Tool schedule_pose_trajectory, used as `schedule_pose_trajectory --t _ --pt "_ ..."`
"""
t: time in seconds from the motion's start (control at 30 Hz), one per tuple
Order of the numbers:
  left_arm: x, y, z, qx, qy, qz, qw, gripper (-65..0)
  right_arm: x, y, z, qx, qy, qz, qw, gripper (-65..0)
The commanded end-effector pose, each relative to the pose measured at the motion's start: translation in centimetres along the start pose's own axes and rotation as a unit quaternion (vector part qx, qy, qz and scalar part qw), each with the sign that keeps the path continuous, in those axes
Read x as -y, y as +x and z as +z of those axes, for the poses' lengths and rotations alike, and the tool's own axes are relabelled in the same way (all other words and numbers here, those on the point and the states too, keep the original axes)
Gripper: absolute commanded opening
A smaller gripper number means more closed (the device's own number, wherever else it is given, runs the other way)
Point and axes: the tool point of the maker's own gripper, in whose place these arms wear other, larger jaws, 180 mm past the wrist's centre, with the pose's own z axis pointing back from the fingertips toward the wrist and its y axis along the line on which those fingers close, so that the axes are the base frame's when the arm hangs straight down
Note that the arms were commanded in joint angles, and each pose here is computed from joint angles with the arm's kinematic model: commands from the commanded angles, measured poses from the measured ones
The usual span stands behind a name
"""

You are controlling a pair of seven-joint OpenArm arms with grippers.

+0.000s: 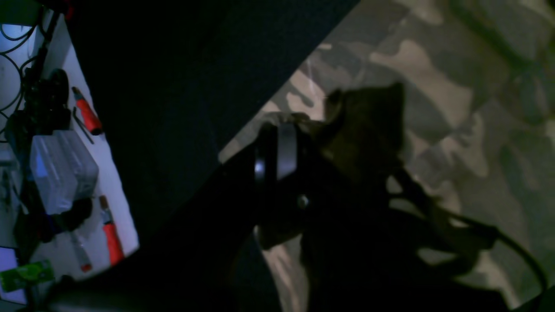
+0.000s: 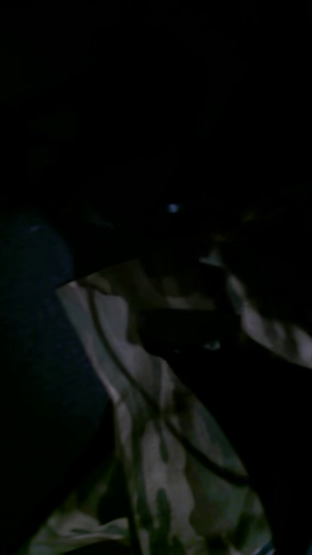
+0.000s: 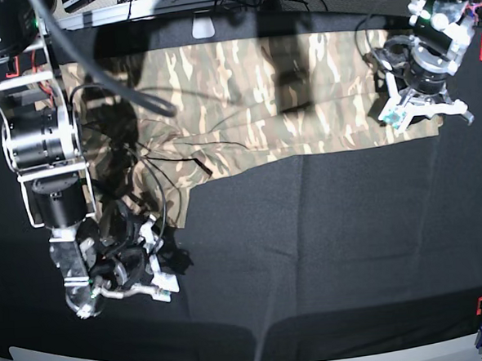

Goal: Layout the t-shirt on the table in an organized manner, then fold the t-shirt properly
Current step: 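Drag the grasped fabric with the right gripper away from the shirt, then sweep the right gripper along the shirt side toward the collar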

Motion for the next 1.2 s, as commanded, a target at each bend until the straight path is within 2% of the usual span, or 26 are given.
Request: schedule_pose_trajectory --t 0.0,0.17,0.33,0.4,0.57,0.9,1.17 --pt "-0.9 0.9 0.2 0.016 0.016 -0.003 1.0 -65.0 0.9 1.3 1.1 0.018 -0.015 0.007 0.9997 -40.7" --pt "-0.7 1.4 0.2 0.026 0.015 0.002 1.0 -65.0 -0.4 -0.1 -0.7 0.013 -0.003 0.007 0.9999 -40.7" --pt "-0.7 1.4 0.2 0.027 0.015 0.002 1.0 -65.0 -0.6 -0.4 -1.1 0.015 0.001 0.005 0.9999 -40.7" --pt "-0.7 1.4 0.2 0.027 0.014 0.002 1.0 -65.0 -0.6 0.0 -0.9 0.023 0.001 0.002 0.9997 -45.1" --pt "-0.7 1.4 0.2 0.027 0.015 0.002 1.0 -65.0 0.2 1.7 0.0 0.05 -0.009 -0.023 0.9984 -65.0" --pt "-1.1 1.4 0.2 0.028 0.027 -0.011 0.999 -65.0 1.9 4.6 2.5 0.083 -0.032 -0.024 0.9958 -65.0" --pt "-1.7 1.4 0.2 0.026 0.041 -0.03 0.998 -65.0 0.4 6.2 3.7 0.123 0.01 -0.004 0.9924 -65.0"
